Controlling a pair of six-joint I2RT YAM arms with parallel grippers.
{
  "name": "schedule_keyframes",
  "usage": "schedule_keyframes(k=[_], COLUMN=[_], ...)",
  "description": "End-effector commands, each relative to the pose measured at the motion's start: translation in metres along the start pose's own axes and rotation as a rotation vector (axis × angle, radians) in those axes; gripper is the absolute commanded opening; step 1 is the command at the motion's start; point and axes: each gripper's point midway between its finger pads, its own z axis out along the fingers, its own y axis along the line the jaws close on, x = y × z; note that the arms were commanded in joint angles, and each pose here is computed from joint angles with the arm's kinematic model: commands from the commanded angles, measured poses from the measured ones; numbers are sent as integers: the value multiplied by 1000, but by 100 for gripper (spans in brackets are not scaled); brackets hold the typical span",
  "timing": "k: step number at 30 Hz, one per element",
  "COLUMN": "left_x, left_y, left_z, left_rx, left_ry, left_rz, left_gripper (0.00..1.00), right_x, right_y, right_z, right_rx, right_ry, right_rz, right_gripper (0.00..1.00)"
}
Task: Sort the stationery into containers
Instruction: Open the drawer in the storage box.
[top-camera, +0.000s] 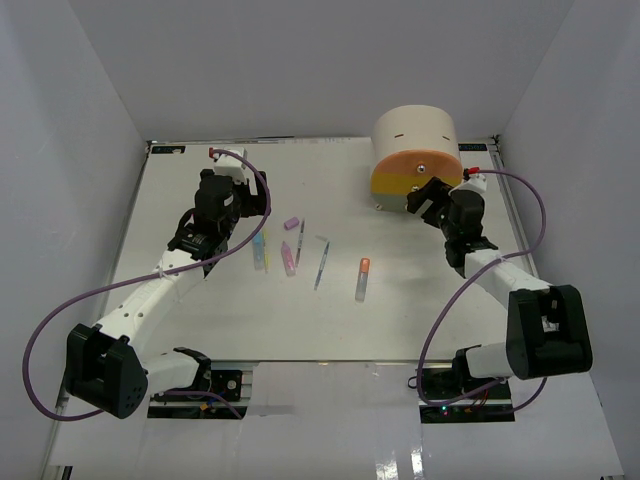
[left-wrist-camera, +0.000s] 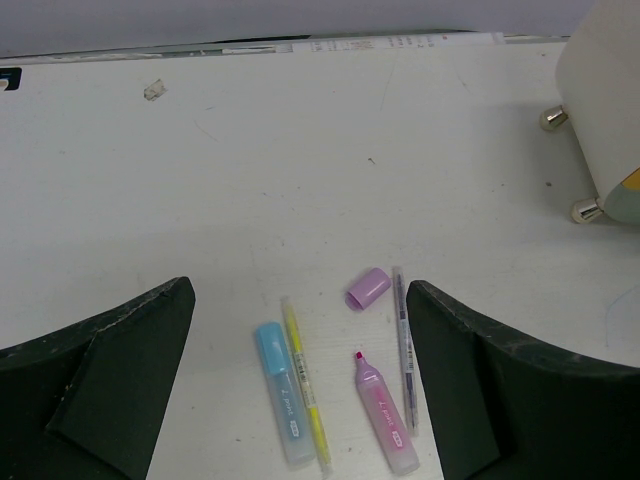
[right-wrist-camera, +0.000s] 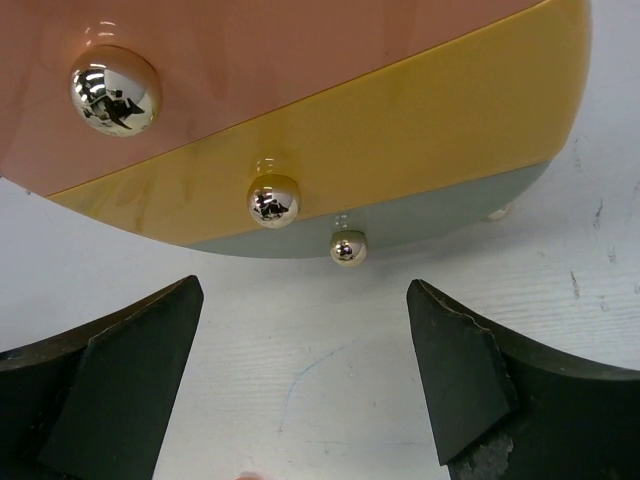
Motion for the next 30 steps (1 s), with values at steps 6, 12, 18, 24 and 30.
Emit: schedule_keyframes(k=[6, 12, 18, 24, 30], left_x=[-12, -12, -12, -11, -12], left_y=[0, 2, 1, 1, 1], left_z=[-6, -6, -5, -5, -5], left_rx=[2, -5, 0, -2, 1], left_ry=[-37, -40, -39, -38, -39], left_rz=[1, 4, 4, 6, 6], left_gripper=[98, 98, 98, 98, 98], right_x=[-33, -37, -35, -35, -38], right_y=[24, 24, 19, 20, 22], right_z=[23, 33, 42, 48, 51], right_rx=[-83, -78, -57, -63, -69], right_ry=[-104, -124, -128, -126, -135], right_rz=[30, 34, 43, 53, 55], right_gripper=[80, 66, 59, 54, 49])
